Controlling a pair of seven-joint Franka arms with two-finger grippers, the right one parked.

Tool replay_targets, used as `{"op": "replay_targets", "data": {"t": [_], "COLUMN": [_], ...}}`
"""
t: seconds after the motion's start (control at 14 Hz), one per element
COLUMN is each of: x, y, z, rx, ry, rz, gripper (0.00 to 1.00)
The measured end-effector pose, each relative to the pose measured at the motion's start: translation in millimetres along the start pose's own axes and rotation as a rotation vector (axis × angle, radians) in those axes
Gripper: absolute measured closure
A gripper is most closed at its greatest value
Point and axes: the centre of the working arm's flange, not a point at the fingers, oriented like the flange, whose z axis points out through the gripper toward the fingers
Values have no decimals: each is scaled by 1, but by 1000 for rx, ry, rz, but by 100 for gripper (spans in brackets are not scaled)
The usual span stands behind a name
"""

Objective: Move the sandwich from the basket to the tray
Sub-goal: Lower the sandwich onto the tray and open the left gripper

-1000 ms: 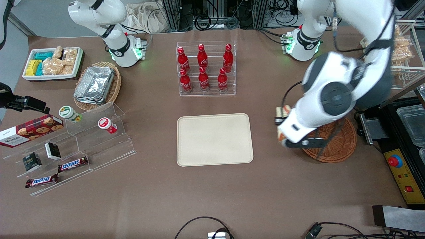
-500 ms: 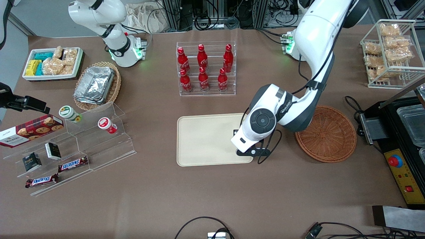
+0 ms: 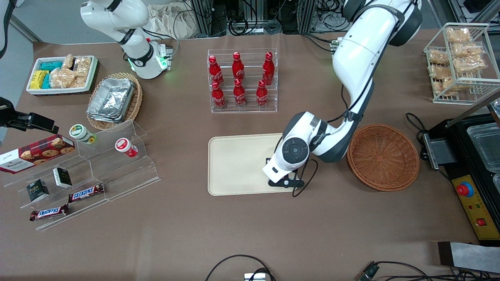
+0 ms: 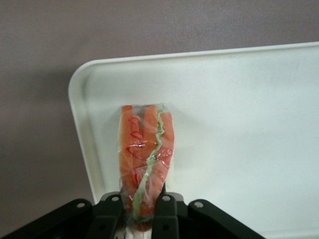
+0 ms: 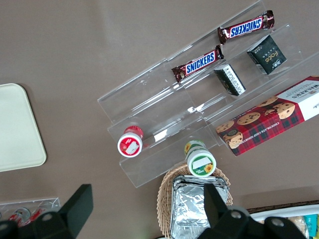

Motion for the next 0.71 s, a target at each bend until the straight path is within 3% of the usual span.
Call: {"op": "replay_targets", "data": {"t": [0.36, 0.57, 0.71], "x": [0, 0, -6], "y": [-1, -7, -21], "z": [1, -22, -56], "rx": [-6, -1, 33], "ry": [12, 20, -12], "rz": [-1, -8, -22], "gripper": [81, 58, 38]}}
